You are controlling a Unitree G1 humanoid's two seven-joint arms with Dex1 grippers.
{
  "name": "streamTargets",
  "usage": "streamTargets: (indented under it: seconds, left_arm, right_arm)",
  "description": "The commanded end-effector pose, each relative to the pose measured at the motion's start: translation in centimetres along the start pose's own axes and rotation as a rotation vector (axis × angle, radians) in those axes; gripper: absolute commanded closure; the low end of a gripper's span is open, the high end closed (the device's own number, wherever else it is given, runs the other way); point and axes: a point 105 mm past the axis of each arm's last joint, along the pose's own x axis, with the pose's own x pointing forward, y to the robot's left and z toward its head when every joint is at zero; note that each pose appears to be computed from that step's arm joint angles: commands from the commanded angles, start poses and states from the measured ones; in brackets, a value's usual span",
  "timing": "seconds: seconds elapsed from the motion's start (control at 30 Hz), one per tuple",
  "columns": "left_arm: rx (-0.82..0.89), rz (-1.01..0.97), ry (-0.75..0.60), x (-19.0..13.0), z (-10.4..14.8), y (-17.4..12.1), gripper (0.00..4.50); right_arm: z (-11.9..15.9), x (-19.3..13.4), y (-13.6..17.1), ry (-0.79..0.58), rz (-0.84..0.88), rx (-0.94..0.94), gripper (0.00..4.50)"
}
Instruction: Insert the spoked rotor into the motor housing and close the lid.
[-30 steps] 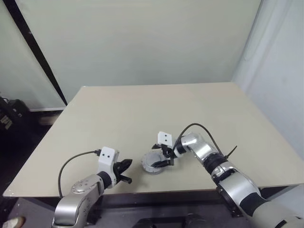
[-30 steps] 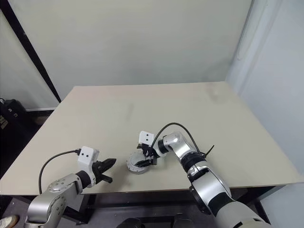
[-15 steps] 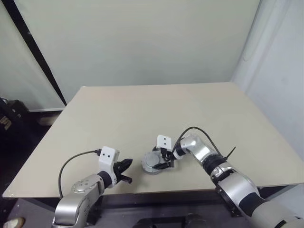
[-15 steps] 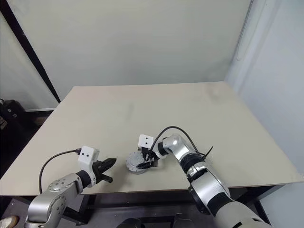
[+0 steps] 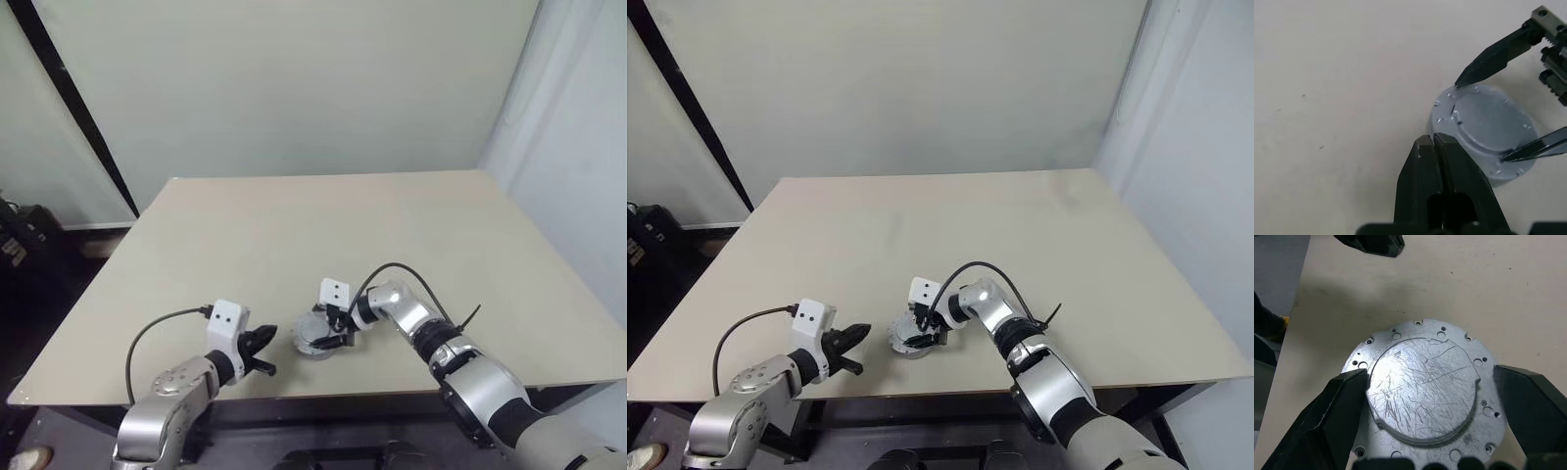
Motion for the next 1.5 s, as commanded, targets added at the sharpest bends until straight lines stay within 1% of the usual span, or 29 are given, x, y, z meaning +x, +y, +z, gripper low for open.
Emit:
streamTargets:
  seconds: [0.03, 0.37, 0.53, 0.73, 1.1, 1.23, 1.33, 1.43, 1.5]
  left_arm:
    - [0.031, -0.026, -0.038, 0.8, 1.0, -0.6, 4.50]
    - [0.024, -0.092, -0.006, 3.3, -0.1, -1.8, 4.50]
    - [0.027, -0.102, 0.045, 4.0, -1.2, -1.9, 4.50]
    - [0.040, -0.094, 0.110, 4.1, -2.6, -1.7, 4.50]
    - [0.024, -0.085, 0.164, 3.6, -3.8, -1.7, 4.50]
    - [0.022, -0.085, 0.170, 3.6, -4.0, -1.8, 4.50]
    - [0.022, -0.087, 0.172, 3.7, -4.1, -2.0, 4.50]
    - [0.022, -0.092, 0.173, 3.8, -4.2, -2.1, 4.50]
    - [0.020, -0.093, 0.171, 3.9, -4.2, -2.2, 4.50]
  right_arm:
    - [1.0, -0.3, -0.5, -0.011, -0.014, -0.033, 0.02]
    - [0.8, -0.3, -0.5, -0.002, -0.013, -0.038, 0.02]
    - [0.8, -0.3, -0.5, 0.001, -0.011, -0.037, 0.02]
    - [1.1, -0.5, -0.8, -0.012, -0.028, -0.028, 0.02]
    - [2.4, -1.3, -1.3, -0.120, -0.055, 0.021, 0.02]
    - [3.6, -2.1, -1.8, -0.217, -0.061, 0.109, 0.02]
    - [3.7, -2.9, -2.5, -0.253, -0.089, 0.206, 0.02]
    - [1.8, -3.9, -3.2, -0.195, -0.127, 0.417, 0.02]
    - [0.4, -4.6, -3.6, -0.172, -0.166, 0.604, 0.02]
